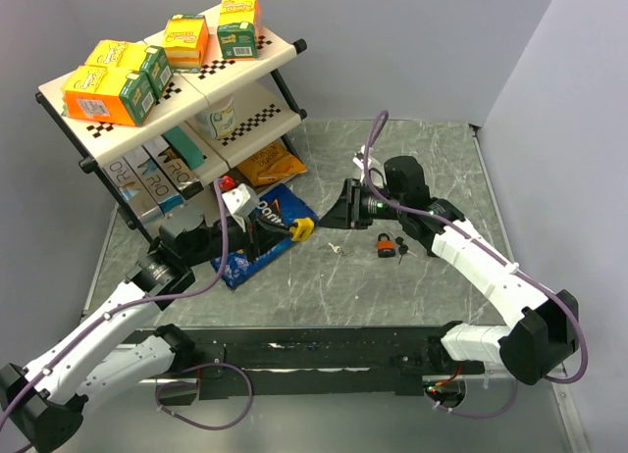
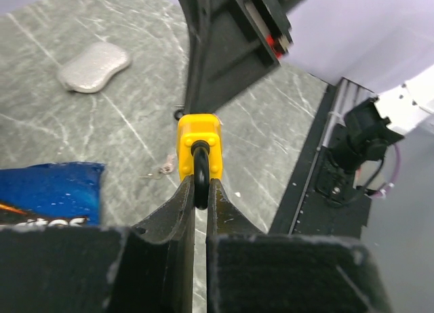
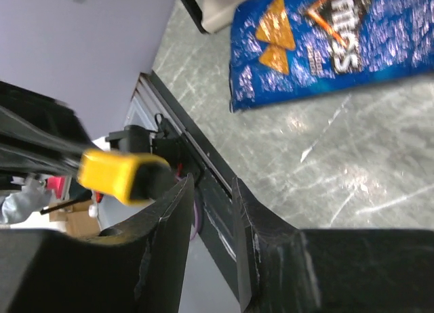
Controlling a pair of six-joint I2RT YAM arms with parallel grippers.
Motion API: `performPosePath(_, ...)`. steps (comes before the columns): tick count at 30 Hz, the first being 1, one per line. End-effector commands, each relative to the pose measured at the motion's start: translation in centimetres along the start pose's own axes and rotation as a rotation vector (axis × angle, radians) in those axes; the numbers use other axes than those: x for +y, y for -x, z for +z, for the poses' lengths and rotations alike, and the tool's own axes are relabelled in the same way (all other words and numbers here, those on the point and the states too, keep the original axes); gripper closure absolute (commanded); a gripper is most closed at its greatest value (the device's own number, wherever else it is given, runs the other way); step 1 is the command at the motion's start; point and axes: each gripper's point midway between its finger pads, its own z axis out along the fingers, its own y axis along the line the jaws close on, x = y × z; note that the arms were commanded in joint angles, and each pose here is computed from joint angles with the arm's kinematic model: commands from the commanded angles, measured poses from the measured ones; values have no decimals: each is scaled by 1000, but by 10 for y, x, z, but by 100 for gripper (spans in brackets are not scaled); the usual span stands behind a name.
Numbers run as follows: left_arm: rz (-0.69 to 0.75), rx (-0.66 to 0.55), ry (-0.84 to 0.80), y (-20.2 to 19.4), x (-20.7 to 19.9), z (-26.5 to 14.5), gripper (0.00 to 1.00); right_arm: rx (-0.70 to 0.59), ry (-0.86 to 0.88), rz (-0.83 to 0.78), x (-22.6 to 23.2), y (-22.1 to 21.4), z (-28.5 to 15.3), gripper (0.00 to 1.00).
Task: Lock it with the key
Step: Adjust the lock.
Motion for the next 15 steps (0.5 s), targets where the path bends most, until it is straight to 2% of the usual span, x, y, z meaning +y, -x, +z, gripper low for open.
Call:
performPosePath(1, 98, -141, 21, 53, -2, -6, 99, 8, 48, 3, 9, -6, -5, 62)
performPosePath(7, 111, -135, -2, 51, 0, 6, 99, 20, 85, -15, 20, -7, -3, 60)
performPosePath(15, 78, -104, -65, 36, -13, 21, 99, 27, 220, -75, 64, -6, -3, 60)
